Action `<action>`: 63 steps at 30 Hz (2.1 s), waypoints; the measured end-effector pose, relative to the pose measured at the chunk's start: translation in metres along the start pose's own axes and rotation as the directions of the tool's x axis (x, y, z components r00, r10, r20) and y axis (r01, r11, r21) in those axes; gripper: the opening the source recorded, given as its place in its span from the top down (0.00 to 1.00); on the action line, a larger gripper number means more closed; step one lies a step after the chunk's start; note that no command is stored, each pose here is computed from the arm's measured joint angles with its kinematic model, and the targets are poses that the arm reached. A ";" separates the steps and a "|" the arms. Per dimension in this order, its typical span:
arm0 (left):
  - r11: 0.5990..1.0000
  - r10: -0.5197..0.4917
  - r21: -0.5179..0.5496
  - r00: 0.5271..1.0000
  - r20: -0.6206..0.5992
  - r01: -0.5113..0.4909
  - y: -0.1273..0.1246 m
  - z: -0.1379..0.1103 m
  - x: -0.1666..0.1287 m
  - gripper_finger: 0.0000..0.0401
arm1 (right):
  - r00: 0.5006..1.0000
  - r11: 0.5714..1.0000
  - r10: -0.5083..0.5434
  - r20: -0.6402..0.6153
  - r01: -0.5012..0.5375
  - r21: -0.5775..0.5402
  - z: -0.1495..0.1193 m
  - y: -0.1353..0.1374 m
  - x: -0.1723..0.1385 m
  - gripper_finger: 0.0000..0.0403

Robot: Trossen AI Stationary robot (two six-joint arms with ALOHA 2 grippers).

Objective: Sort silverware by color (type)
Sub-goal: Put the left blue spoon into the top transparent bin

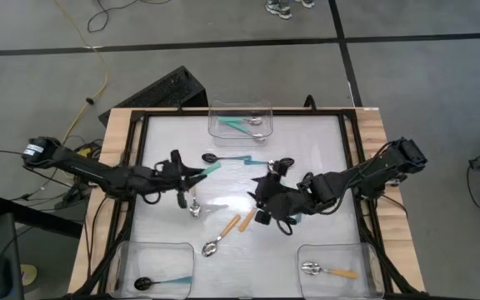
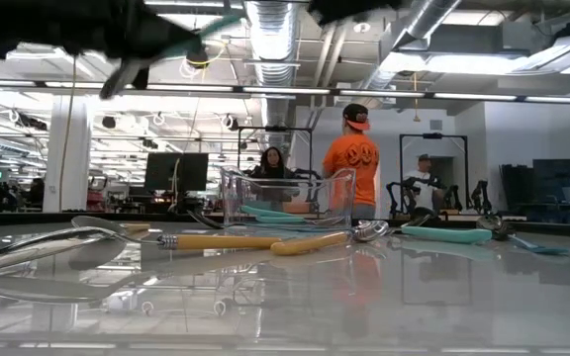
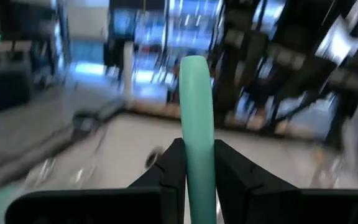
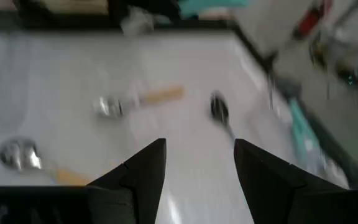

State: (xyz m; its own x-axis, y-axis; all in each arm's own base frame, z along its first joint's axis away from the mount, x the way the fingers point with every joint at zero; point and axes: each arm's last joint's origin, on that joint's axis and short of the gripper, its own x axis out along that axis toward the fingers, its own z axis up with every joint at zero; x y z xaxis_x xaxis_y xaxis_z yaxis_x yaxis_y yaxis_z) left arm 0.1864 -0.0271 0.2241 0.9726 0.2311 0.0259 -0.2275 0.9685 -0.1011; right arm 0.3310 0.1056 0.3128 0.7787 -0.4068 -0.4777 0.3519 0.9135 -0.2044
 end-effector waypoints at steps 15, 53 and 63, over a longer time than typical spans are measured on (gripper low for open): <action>0.986 -0.169 0.048 0.957 0.235 0.162 -0.003 0.029 -0.010 0.89 | 0.838 0.948 0.308 0.450 -0.308 -0.077 0.017 -0.040 0.050 0.47; 0.977 -0.201 0.130 0.939 0.279 0.171 -0.004 0.033 -0.011 0.89 | 0.637 0.938 0.340 0.692 -0.286 -0.198 0.045 -0.059 0.063 0.29; 0.974 -0.210 0.138 0.939 0.271 0.178 -0.008 0.026 -0.001 0.89 | 0.631 0.937 0.341 0.697 -0.288 -0.198 0.045 -0.058 0.062 0.29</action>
State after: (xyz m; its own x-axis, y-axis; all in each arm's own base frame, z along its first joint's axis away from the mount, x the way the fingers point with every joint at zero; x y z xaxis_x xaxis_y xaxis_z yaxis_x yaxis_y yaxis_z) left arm 0.1862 -0.0327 0.2505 0.9482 0.0386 0.3153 -0.0550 0.9975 0.0434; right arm 0.3823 0.0269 0.3337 0.9733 0.0485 0.2243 0.0029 0.9747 -0.2235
